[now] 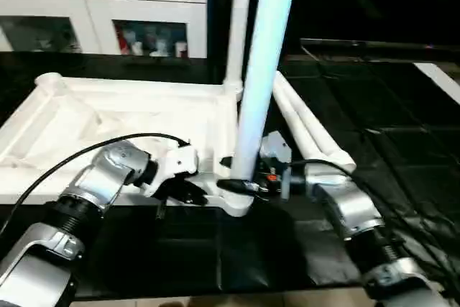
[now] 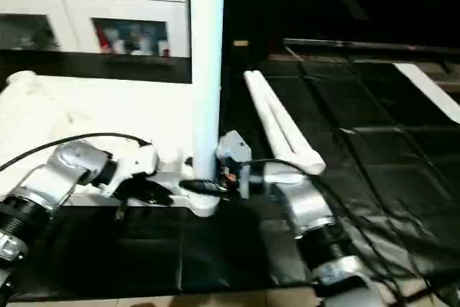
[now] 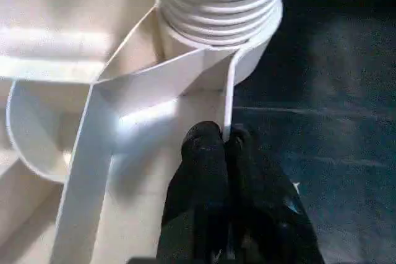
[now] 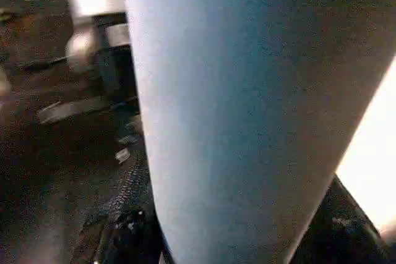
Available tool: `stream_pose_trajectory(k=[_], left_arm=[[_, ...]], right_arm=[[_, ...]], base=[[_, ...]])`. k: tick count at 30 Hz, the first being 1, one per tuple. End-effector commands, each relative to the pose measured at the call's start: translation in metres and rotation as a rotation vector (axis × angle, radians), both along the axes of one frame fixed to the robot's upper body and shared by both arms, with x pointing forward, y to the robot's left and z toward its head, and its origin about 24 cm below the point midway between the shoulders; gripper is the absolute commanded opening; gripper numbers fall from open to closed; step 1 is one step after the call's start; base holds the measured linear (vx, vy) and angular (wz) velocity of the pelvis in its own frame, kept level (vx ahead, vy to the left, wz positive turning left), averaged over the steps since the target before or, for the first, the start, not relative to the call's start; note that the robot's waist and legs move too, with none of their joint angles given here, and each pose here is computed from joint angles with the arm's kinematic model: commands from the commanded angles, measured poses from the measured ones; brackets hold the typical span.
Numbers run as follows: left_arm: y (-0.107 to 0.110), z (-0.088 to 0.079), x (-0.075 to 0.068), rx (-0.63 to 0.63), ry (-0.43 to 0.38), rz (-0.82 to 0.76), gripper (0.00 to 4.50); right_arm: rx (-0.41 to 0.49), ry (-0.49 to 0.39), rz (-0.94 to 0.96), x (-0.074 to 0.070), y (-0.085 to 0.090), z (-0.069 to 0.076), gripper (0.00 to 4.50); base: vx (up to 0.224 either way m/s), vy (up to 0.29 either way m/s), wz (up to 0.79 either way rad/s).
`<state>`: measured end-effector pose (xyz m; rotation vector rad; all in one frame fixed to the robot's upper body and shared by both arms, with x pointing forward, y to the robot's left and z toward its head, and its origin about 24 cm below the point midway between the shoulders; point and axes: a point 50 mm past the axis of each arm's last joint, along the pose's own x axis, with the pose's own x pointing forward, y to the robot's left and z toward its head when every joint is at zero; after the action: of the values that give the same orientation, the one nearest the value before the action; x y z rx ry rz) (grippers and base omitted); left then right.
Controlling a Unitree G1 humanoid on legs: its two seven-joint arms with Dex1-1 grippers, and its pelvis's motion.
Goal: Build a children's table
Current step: Rotate leg to tighten
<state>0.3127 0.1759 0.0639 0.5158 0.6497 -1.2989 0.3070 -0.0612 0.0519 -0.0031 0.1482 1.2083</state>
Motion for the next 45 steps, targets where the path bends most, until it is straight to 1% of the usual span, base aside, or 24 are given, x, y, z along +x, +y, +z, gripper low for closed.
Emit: stream_pose_trajectory(k=[1, 4, 5, 7, 9, 10, 12, 14, 19, 22, 23, 24, 26, 28, 30, 31, 34, 36, 38, 39, 40, 43, 44, 45], left_arm=[[0.009, 0.018, 0.007, -0.044, -0.085, 0.175, 0.00], [0.005, 0.020, -0.001, -0.088, -0.082, 0.282, 0.00], [0.001, 0.020, -0.003, -0.102, -0.079, 0.311, 0.00], [-0.012, 0.019, -0.007, -0.128, -0.083, 0.382, 0.00], [-0.018, 0.019, -0.008, -0.133, -0.087, 0.400, 0.00], [-0.030, 0.019, -0.009, -0.155, -0.088, 0.424, 0.00], [-0.039, 0.016, -0.008, -0.162, -0.098, 0.440, 0.00], [-0.040, 0.015, -0.007, -0.153, -0.107, 0.460, 0.00], [-0.034, 0.014, -0.001, -0.095, -0.160, 0.499, 0.00], [-0.032, 0.015, -0.001, -0.090, -0.164, 0.516, 0.00], [-0.032, 0.016, -0.001, -0.088, -0.167, 0.519, 0.00], [-0.031, 0.016, -0.001, -0.087, -0.168, 0.522, 0.00], [-0.031, 0.015, 0.000, -0.088, -0.176, 0.518, 0.00], [-0.031, 0.015, 0.000, -0.090, -0.178, 0.505, 0.00], [-0.031, 0.015, 0.000, -0.091, -0.178, 0.501, 0.00], [-0.031, 0.014, 0.002, -0.094, -0.180, 0.491, 0.00], [-0.030, 0.014, 0.003, -0.093, -0.184, 0.477, 0.00], [-0.029, 0.014, 0.005, -0.090, -0.186, 0.465, 0.00], [-0.027, 0.014, 0.006, -0.088, -0.189, 0.455, 0.00], [-0.026, 0.014, 0.008, -0.086, -0.193, 0.442, 0.00], [-0.025, 0.014, 0.008, -0.086, -0.192, 0.422, 0.00], [-0.025, 0.013, 0.008, -0.084, -0.189, 0.390, 0.00], [-0.024, 0.013, 0.008, -0.082, -0.187, 0.380, 0.00], [-0.023, 0.012, 0.008, -0.076, -0.187, 0.363, 0.00]], right_arm=[[-0.065, 0.114, -0.117, -0.001, -0.001, -0.026, 1.92], [-0.060, 0.147, -0.252, 0.008, 0.007, -0.029, 1.92], [-0.070, 0.152, -0.300, 0.012, 0.009, -0.030, 1.92], [-0.076, 0.198, -0.395, 0.021, 0.016, -0.031, 1.92], [-0.081, 0.213, -0.425, 0.024, 0.018, -0.031, 1.92], [-0.091, 0.224, -0.447, 0.028, 0.021, -0.030, 1.92], [-0.099, 0.223, -0.438, 0.030, 0.024, -0.028, 1.92], [-0.104, 0.219, -0.429, 0.030, 0.027, -0.027, 1.92], [-0.118, 0.223, -0.402, 0.028, 0.030, -0.030, 1.92], [-0.110, 0.240, -0.386, 0.028, 0.031, -0.031, 1.92], [-0.110, 0.243, -0.382, 0.028, 0.031, -0.031, 2.27], [-0.115, 0.231, -0.386, 0.028, 0.030, -0.031, 2.27], [-0.115, 0.217, -0.392, 0.029, 0.029, -0.030, 2.67], [-0.100, 0.206, -0.388, 0.030, 0.028, -0.028, 2.73], [-0.094, 0.199, -0.384, 0.030, 0.027, -0.028, 2.99], [-0.070, 0.197, -0.371, 0.030, 0.025, -0.027, 3.09], [-0.065, 0.196, -0.373, 0.030, 0.022, -0.027, 3.18], [-0.070, 0.177, -0.355, 0.029, 0.018, -0.028, 3.43], [-0.065, 0.168, -0.342, 0.028, 0.014, -0.028, 3.57], [-0.046, 0.170, -0.317, 0.026, 0.011, -0.027, 3.63], [-0.030, 0.162, -0.290, 0.025, 0.004, -0.025, 3.73], [-0.014, 0.145, -0.272, 0.024, -0.005, -0.022, 4.09], [-0.012, 0.142, -0.274, 0.024, -0.009, -0.022, 4.09], [-0.011, 0.132, -0.270, 0.023, -0.014, -0.020, 4.18]], base=[[0.000, 0.000, 0.00], [0.000, 0.000, 0.00], [0.000, 0.000, 0.00], [0.000, 0.000, 0.00], [0.000, 0.000, 0.00], [0.000, 0.000, 0.00], [0.000, 0.000, 0.00], [0.000, 0.000, 0.00], [0.000, 0.000, 0.00], [0.000, 0.000, 0.00], [0.000, 0.000, 0.00], [0.000, 0.000, 0.00], [0.000, 0.000, 0.00], [0.000, 0.000, 0.00], [0.000, 0.000, 0.00], [0.000, 0.000, 0.00], [0.000, 0.000, 0.00], [0.000, 0.000, 0.00], [0.000, 0.000, 0.00], [0.000, 0.000, 0.00], [0.000, 0.000, 0.00], [0.000, 0.000, 0.00], [0.000, 0.000, 0.00], [0.000, 0.000, 0.00]])
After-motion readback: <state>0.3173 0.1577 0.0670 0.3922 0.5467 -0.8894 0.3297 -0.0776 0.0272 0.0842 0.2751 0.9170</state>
